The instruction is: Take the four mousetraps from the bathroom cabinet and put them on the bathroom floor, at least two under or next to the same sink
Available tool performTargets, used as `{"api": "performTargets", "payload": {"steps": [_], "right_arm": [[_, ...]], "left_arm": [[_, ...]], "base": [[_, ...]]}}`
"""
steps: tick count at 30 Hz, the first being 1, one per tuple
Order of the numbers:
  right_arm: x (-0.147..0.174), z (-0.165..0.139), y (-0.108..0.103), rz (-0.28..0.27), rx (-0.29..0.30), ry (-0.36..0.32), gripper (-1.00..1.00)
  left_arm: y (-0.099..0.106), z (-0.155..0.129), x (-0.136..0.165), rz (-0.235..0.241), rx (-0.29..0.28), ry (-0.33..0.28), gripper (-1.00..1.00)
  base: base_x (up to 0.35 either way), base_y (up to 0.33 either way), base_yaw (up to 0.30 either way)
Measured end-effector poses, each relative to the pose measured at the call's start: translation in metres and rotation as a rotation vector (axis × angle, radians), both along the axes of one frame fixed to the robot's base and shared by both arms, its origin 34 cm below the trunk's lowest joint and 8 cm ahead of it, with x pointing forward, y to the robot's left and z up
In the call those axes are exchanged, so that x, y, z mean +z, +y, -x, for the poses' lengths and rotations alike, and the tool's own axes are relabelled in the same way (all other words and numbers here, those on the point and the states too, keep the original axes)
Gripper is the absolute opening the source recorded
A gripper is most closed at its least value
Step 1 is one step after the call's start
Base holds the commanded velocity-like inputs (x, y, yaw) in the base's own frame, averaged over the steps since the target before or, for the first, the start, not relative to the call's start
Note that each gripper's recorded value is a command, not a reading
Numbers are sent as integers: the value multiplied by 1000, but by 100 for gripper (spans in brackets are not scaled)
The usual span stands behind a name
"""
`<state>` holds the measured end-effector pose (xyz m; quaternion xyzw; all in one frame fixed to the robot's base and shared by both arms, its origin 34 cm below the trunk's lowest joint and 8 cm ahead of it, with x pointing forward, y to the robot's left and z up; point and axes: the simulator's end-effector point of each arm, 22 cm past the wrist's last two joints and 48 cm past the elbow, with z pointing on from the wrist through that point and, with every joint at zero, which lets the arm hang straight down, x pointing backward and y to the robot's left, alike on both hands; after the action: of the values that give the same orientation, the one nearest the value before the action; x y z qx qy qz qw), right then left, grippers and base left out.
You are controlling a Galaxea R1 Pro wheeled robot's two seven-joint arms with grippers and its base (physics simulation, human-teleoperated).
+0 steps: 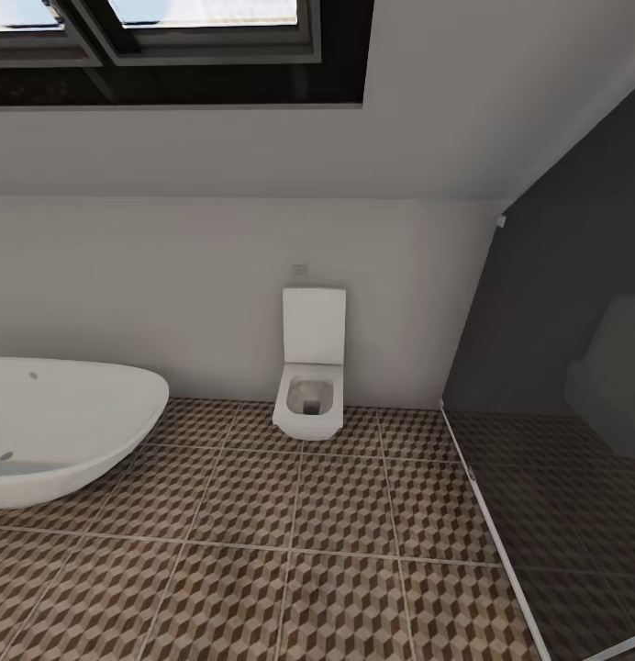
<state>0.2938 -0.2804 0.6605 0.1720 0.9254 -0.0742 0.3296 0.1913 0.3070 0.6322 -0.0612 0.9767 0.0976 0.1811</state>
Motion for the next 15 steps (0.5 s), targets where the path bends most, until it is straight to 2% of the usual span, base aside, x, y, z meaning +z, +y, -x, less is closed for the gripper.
{"api": "performTargets", "payload": {"steps": [3, 7, 9, 13, 14, 15], "right_arm": [[2, -5, 3, -4, 9, -15, -100], [15, -44, 13, -14, 54, -102, -100], [24, -69, 22, -21, 102, -147, -100], [28, -101, 30, -27, 201, -125, -100], [35, -127, 28, -25, 238, -113, -100], [40, -136, 27, -24, 245, -116, -100]], "left_arm": [[-1, -9, 0, 6, -2, -19, -100], [12, -56, 7, 9, 0, -115, -100], [16, -87, 11, 24, -3, -149, -100], [21, -134, 17, 68, -29, -122, -100], [22, -160, 26, 84, -49, -102, -100], [22, -168, 30, 87, -55, -104, -100]], "base": [[0, 0, 0], [0, 0, 0], [0, 0, 0], [0, 0, 0], [0, 0, 0], [0, 0, 0]]}}
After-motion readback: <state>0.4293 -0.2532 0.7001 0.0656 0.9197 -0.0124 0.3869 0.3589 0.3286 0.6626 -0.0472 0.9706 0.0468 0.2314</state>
